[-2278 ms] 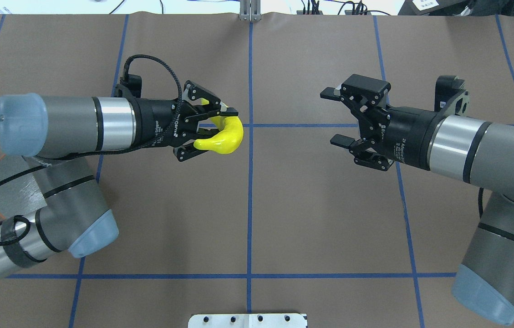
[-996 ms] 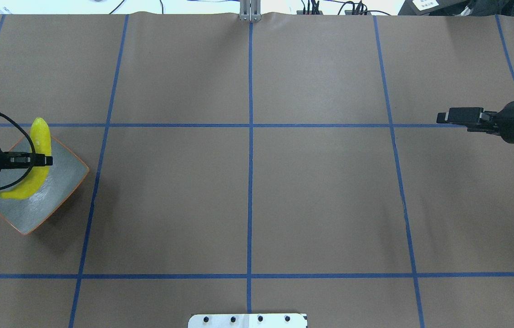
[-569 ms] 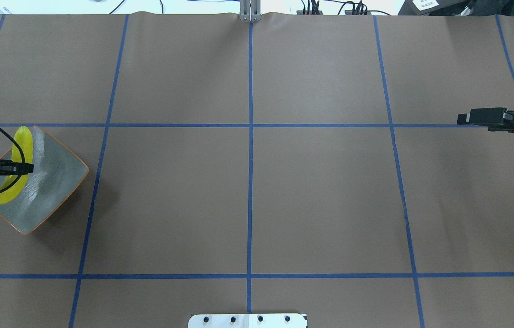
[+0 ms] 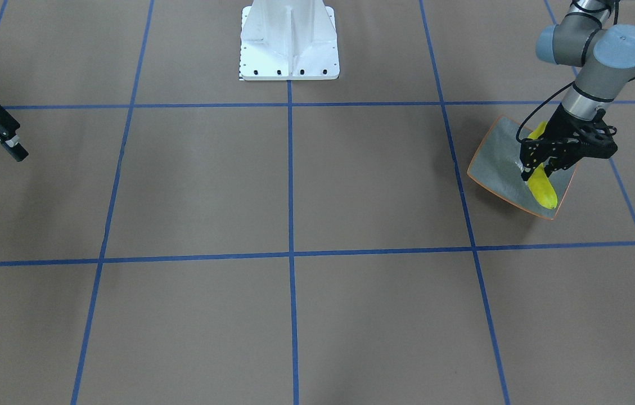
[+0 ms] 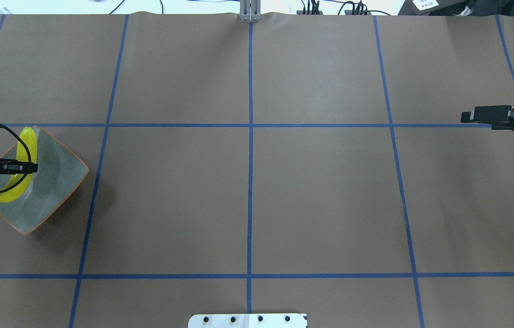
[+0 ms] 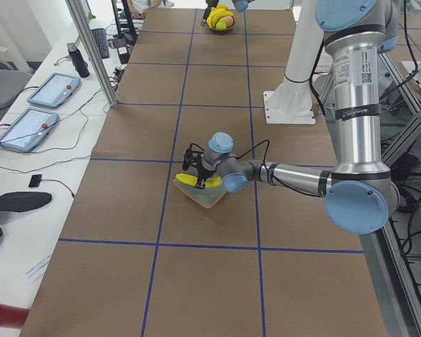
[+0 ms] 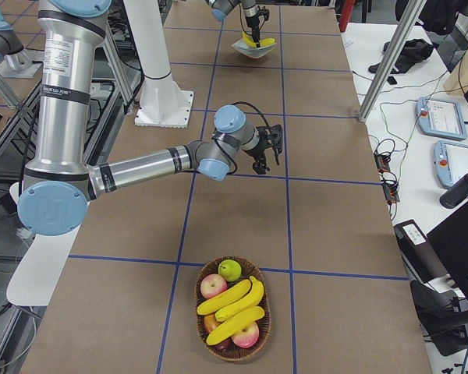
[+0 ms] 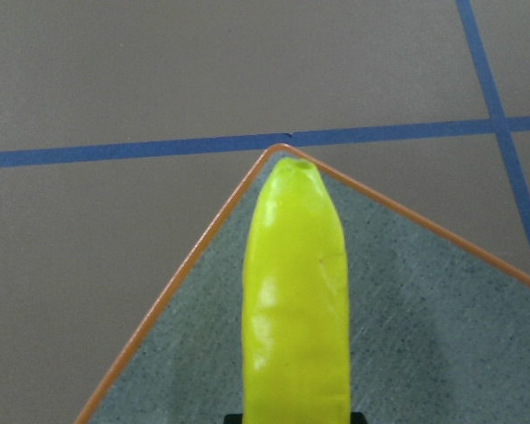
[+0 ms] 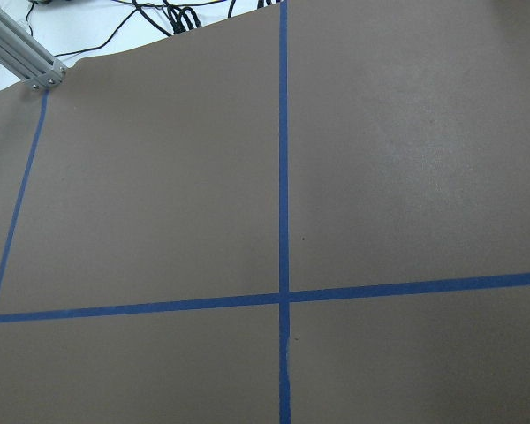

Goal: Transfer all bananas from basket to plate

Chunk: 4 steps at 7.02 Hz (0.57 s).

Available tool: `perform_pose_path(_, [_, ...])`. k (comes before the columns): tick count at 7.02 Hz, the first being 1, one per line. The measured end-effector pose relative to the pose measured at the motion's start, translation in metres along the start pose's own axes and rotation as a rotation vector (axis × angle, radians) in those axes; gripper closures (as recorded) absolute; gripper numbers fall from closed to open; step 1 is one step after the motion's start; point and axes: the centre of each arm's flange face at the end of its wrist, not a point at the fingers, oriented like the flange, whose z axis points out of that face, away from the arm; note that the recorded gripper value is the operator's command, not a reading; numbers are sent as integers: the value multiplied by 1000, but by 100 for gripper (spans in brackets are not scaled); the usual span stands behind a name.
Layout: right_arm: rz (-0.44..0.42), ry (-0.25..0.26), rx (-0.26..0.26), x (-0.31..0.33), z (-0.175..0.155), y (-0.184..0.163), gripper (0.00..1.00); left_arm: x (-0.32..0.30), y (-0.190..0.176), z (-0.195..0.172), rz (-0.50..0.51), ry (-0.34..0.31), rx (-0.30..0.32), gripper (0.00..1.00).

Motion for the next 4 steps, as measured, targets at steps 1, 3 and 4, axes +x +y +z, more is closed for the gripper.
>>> perform_pose_path(1, [6,-3,-1,1,-2,-1,0,1,-1,1,-3,2,0,100])
perform_pose_path(3, [12,-3,-2,2,-3,-2,0,1,0,5,-4,-2,-5,89])
perform_pose_path(4, [13,-3,-2,2,-3,-2,0,4,0,7,-2,1,-7,31])
